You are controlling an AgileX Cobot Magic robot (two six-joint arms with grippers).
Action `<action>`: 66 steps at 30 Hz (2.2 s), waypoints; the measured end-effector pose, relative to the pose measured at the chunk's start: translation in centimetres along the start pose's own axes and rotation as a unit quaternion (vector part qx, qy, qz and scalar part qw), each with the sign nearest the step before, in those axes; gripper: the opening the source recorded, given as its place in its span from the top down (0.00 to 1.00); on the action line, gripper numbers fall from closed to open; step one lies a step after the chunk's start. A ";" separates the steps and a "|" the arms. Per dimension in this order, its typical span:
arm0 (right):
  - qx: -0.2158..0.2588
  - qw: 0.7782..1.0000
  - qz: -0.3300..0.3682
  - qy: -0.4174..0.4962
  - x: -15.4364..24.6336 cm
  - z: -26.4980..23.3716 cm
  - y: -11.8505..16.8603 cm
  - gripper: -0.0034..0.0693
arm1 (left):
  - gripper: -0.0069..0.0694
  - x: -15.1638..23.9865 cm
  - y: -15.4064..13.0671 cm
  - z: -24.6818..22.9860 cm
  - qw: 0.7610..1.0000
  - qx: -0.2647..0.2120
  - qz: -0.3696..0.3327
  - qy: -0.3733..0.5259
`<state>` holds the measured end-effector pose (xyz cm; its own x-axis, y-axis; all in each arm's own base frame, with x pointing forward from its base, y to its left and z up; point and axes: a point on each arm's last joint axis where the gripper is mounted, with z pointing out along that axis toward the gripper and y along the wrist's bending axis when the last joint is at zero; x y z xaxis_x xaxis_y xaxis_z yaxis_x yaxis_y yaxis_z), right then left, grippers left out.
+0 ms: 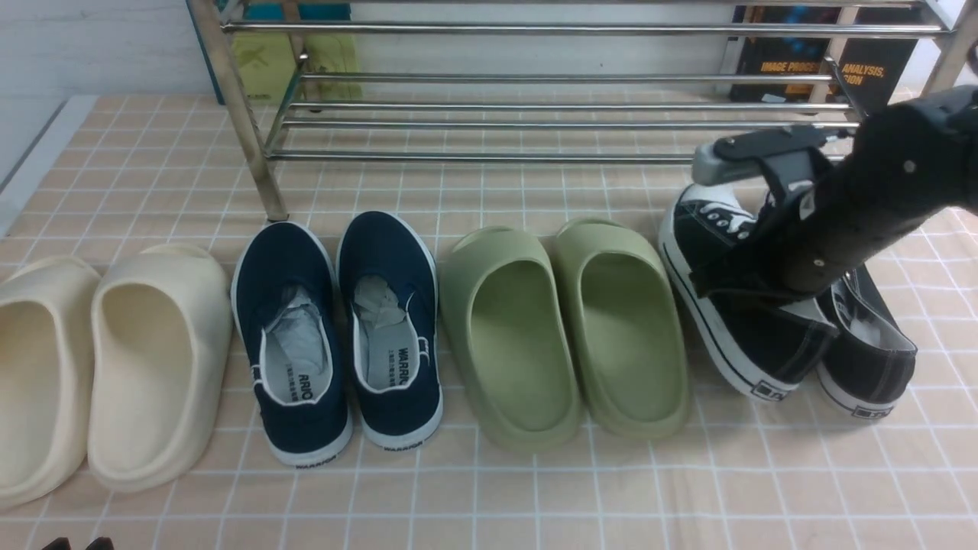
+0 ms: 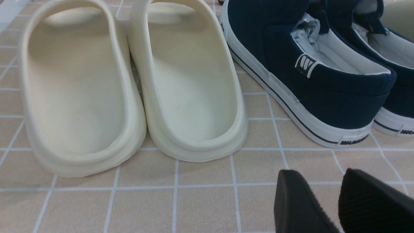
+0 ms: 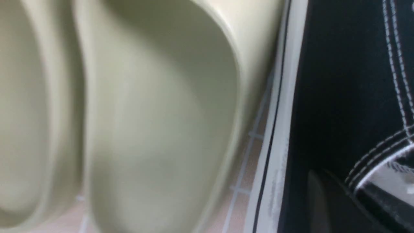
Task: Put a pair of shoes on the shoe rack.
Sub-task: Use the right arm to grab the shoe closest to it, then use the right arm to put a shoe into the shoe rack
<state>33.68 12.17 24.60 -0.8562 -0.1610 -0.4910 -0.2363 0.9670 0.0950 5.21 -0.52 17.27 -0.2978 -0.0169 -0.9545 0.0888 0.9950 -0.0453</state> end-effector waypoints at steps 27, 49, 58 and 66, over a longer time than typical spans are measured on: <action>0.042 0.987 -0.024 -0.155 -14.4 5.6 -4.4 0.95 | 0.60 0.0 0.0 0.0 1.000 0.000 0.000 0.000; 0.064 0.983 -0.127 -0.113 -14.8 5.9 -4.6 0.92 | 0.60 0.0 0.0 0.0 1.000 0.000 0.000 0.000; 0.071 0.977 -0.160 -0.121 -15.0 5.6 -4.7 0.96 | 0.60 0.0 0.0 0.0 1.000 0.000 0.000 0.000; 0.062 0.983 -0.102 -0.141 -15.2 6.4 -4.5 0.90 | 0.60 0.0 0.0 0.0 1.000 0.000 0.000 0.000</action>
<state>50.71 11.49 26.10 -0.6313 -0.3106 -0.7106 -0.3172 0.9396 -0.1288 5.21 -0.52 17.27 -0.2977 -0.0161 -0.9545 0.0887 0.9951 -0.0444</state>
